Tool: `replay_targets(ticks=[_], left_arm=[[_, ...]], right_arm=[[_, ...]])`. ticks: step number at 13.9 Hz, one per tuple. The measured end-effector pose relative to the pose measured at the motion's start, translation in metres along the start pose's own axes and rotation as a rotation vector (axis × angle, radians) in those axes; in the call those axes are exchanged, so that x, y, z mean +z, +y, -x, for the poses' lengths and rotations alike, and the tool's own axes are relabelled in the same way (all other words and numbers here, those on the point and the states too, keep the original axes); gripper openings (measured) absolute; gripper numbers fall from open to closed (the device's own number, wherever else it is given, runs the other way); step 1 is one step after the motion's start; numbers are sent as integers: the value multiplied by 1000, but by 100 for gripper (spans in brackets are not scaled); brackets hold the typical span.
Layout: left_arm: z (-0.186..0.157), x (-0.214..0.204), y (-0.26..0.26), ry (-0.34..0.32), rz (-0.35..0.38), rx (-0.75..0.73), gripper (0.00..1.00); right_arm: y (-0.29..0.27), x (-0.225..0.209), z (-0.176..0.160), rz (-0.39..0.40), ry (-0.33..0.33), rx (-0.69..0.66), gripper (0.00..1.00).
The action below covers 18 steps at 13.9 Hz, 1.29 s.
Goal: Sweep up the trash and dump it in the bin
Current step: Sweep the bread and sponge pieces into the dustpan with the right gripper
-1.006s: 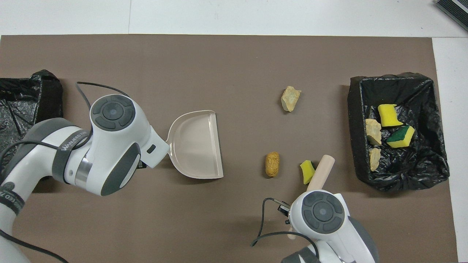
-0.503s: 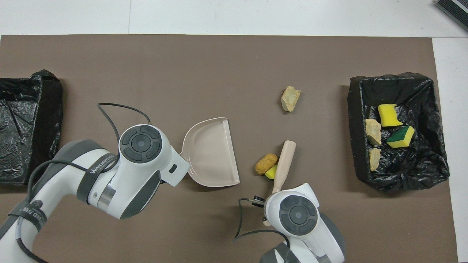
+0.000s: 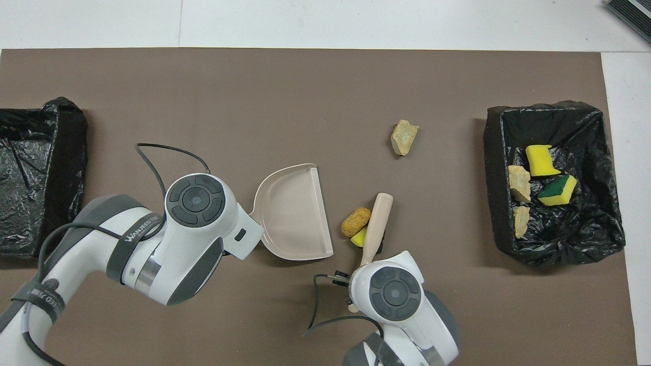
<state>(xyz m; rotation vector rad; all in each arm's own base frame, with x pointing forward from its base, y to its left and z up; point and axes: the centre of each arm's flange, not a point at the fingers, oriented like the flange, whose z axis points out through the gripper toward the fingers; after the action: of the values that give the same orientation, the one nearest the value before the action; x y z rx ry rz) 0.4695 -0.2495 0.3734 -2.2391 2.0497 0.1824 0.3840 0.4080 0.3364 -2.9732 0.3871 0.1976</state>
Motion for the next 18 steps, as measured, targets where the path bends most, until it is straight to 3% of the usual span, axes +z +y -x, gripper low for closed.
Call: replay_targets(ticks=[3, 6, 9, 13, 15, 18], left_arm=[[14, 4, -11, 18, -18, 10, 31], [48, 11, -34, 35, -33, 7, 31], [78, 18, -51, 42, -32, -15, 31], [98, 22, -61, 79, -9, -62, 31], [104, 23, -68, 110, 1, -84, 31], [102, 16, -83, 138, -9, -105, 31]], right_arm=[[-36, -12, 35, -43, -2, -75, 26], [-48, -27, 37, -73, 16, -158, 26], [-42, -33, 20, -75, 30, -242, 26], [-28, -35, 2, 21, 54, -307, 26], [-25, -45, -11, 33, 72, -309, 26], [-4, -83, -65, 57, 81, -330, 26]])
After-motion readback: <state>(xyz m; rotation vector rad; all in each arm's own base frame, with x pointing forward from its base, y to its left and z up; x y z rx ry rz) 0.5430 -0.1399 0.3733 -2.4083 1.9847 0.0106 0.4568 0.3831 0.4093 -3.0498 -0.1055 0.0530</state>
